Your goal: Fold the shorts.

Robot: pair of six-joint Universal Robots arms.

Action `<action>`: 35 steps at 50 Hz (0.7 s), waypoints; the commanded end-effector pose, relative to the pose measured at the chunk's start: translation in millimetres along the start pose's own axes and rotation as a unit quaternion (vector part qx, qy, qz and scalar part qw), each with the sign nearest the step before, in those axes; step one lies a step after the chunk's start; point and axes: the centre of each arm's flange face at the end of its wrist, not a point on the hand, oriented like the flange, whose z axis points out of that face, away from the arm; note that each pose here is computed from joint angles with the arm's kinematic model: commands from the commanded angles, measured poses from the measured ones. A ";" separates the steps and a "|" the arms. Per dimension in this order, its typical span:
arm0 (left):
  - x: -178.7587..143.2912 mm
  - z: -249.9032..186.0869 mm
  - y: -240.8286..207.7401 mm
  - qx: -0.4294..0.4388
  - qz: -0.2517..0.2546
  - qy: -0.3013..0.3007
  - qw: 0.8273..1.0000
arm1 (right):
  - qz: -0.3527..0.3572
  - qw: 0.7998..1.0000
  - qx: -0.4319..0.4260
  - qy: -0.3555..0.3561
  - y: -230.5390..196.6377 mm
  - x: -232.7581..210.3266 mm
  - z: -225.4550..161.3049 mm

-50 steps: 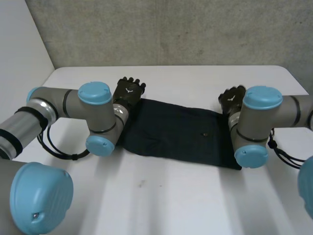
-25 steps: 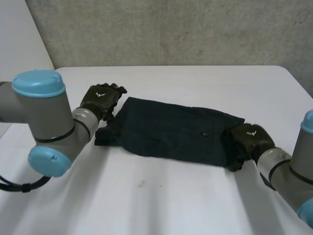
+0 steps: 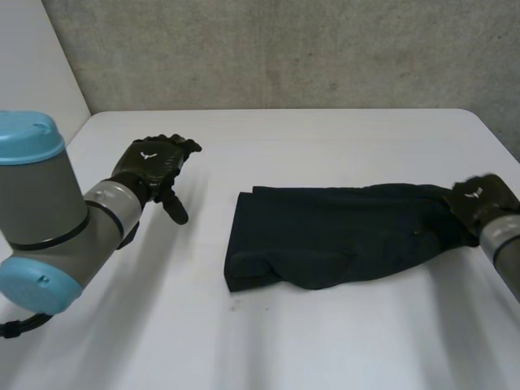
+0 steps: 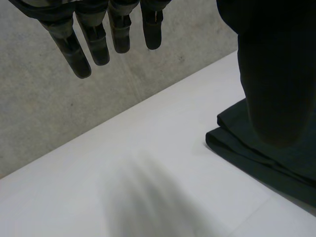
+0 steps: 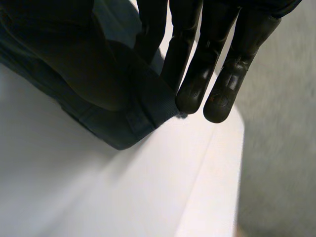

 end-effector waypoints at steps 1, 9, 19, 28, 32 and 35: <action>-3.5 -13.9 -4.3 0.005 -0.002 0.001 1.000 | -0.106 0.984 0.136 -0.049 -84.8 -48.6 -27.6; -4.3 -14.9 -6.1 0.009 -0.006 0.000 1.000 | -0.186 0.923 0.288 -0.174 -133.3 -148.6 -74.2; -4.9 -5.9 -27.2 0.051 0.000 -0.003 0.999 | -0.232 0.854 0.354 -0.303 -120.2 -216.4 -108.4; -1.5 13.0 -54.7 0.095 -0.025 0.005 0.995 | 0.028 0.909 0.317 -0.268 -159.1 -135.0 -92.5; 16.2 20.5 -49.1 0.073 -0.047 0.030 0.996 | 0.197 0.907 0.272 -0.253 -163.0 -94.6 -77.7; 40.1 20.1 -32.3 0.024 -0.062 0.059 0.996 | 0.259 0.902 0.230 -0.258 -153.5 -88.0 -60.8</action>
